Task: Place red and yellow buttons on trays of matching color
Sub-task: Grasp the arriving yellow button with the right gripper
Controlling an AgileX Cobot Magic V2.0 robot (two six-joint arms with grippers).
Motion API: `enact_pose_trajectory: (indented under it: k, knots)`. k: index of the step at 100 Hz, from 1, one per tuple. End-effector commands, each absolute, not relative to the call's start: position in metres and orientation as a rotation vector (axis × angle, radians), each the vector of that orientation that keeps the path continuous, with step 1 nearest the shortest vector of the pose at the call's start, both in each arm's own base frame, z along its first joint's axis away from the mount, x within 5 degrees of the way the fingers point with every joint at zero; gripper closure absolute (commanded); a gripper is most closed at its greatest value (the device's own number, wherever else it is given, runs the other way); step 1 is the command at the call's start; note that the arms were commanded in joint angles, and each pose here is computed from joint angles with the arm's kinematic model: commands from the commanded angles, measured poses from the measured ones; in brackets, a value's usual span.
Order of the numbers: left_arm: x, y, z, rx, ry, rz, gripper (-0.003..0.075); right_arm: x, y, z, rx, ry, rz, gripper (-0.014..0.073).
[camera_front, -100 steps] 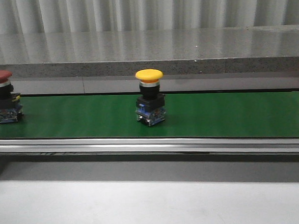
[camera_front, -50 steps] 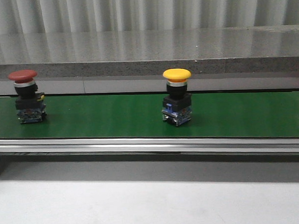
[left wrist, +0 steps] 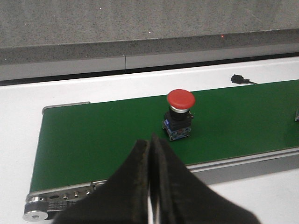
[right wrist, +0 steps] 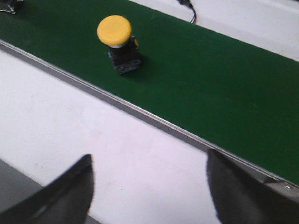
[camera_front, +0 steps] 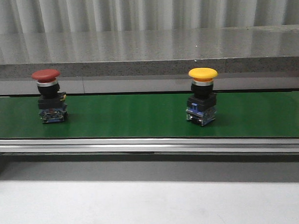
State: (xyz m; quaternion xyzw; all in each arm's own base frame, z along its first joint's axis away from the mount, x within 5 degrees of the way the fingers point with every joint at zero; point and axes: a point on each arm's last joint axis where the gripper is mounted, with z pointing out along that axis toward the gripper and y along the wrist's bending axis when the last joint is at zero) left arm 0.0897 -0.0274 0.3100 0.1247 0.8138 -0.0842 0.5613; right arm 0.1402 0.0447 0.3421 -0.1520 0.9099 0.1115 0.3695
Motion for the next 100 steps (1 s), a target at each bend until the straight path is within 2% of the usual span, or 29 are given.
enact_pose_trajectory:
  k: [1, 24, 55, 84, 93, 100]
  knots:
    - [0.092, -0.029, 0.324, 0.278, 1.832, -0.22, 0.0741, 0.161, 0.053, 0.357, -0.364, 2.311, 0.352, -0.0059]
    - [0.092, -0.029, 0.324, 0.278, 1.832, -0.22, 0.0741, 0.206, 0.064, 0.347, -0.349, 2.42, 0.397, -0.0037]
    - [0.092, -0.029, 0.324, 0.278, 1.832, -0.22, 0.0741, 0.253, 0.074, 0.313, -0.353, 2.574, 0.408, -0.0037]
    - [0.092, -0.029, 0.324, 0.278, 1.832, -0.22, 0.0741, 0.286, 0.076, 0.29, -0.319, 2.524, 0.355, -0.0033]
    - [0.092, -0.029, 0.324, 0.278, 1.832, -0.22, 0.0741, 0.294, 0.074, 0.284, -0.334, 2.5, 0.293, 0.0016]
    - [0.092, -0.029, 0.324, 0.278, 1.832, -0.22, 0.0741, 0.299, 0.072, 0.28, -0.348, 2.495, 0.253, 0.0128]
